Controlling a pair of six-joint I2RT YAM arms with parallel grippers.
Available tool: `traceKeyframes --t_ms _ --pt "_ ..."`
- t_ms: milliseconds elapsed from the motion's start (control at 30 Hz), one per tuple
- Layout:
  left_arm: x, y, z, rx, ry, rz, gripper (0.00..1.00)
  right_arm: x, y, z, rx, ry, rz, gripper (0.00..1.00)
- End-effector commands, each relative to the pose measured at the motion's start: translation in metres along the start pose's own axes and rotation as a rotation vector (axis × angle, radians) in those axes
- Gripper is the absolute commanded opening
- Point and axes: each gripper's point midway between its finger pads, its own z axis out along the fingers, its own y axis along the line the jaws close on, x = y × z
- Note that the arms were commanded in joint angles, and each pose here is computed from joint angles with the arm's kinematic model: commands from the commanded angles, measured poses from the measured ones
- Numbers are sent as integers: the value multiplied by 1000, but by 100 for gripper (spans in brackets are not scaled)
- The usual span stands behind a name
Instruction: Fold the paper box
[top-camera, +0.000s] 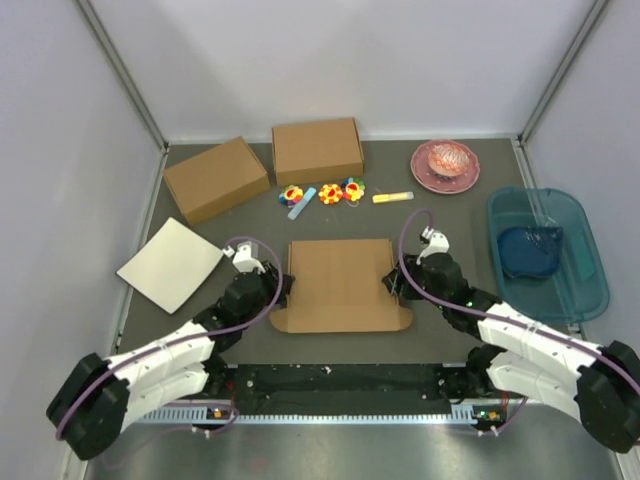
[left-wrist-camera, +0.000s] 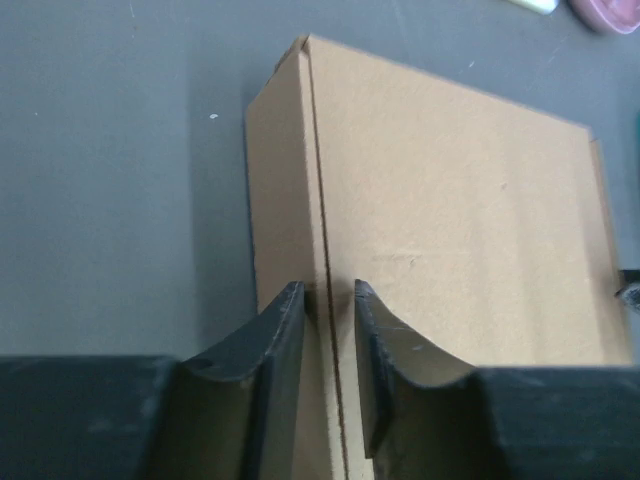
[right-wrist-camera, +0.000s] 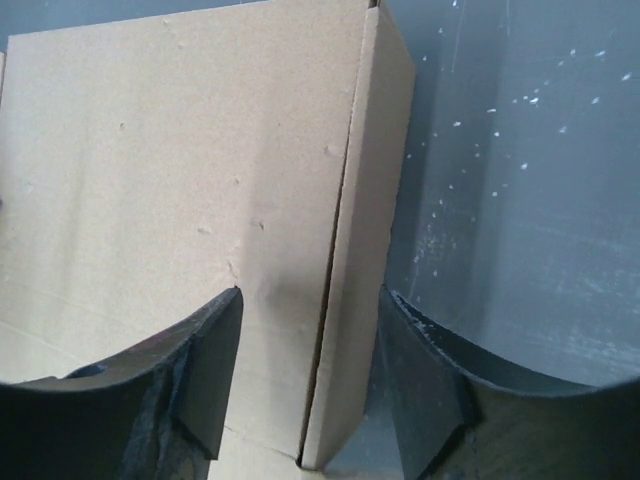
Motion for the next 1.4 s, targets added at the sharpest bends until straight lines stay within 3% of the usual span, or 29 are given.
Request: traceKeyframes --t_ms 0,100,267,367,400,433,500,533,667,867,1367 --pt "-24 -4 -14 -10 -67 7 40 -30 9 -23 16 -51 -36 61" --pt "-42 -4 -24 -21 -128 12 57 -41 8 -34 36 -75 -45 66" --pt "-50 6 -34 -56 -160 10 61 -40 -5 -41 78 -93 -42 67" --pt "-38 28 -35 -130 -135 2 60 -27 -25 -40 124 -76 -10 56" --pt "-33 33 -35 -147 -122 -1 58 -18 -38 -37 157 -61 12 50" --pt "-26 41 -35 -177 -100 -4 50 -14 -42 -35 164 -52 21 38" --pt "-18 50 -34 -212 -76 -3 40 -3 -52 -32 178 -29 29 30" --pt "-15 53 -33 -222 -68 -3 29 1 -52 -30 174 -17 28 24" --pt "-8 47 -27 -181 -40 8 12 2 -46 -24 145 -8 18 17" --pt "-10 27 -19 -99 -27 6 5 5 -33 -17 74 14 24 12" --pt "14 17 -18 -4 60 -6 0 25 -15 -14 -49 94 27 2"
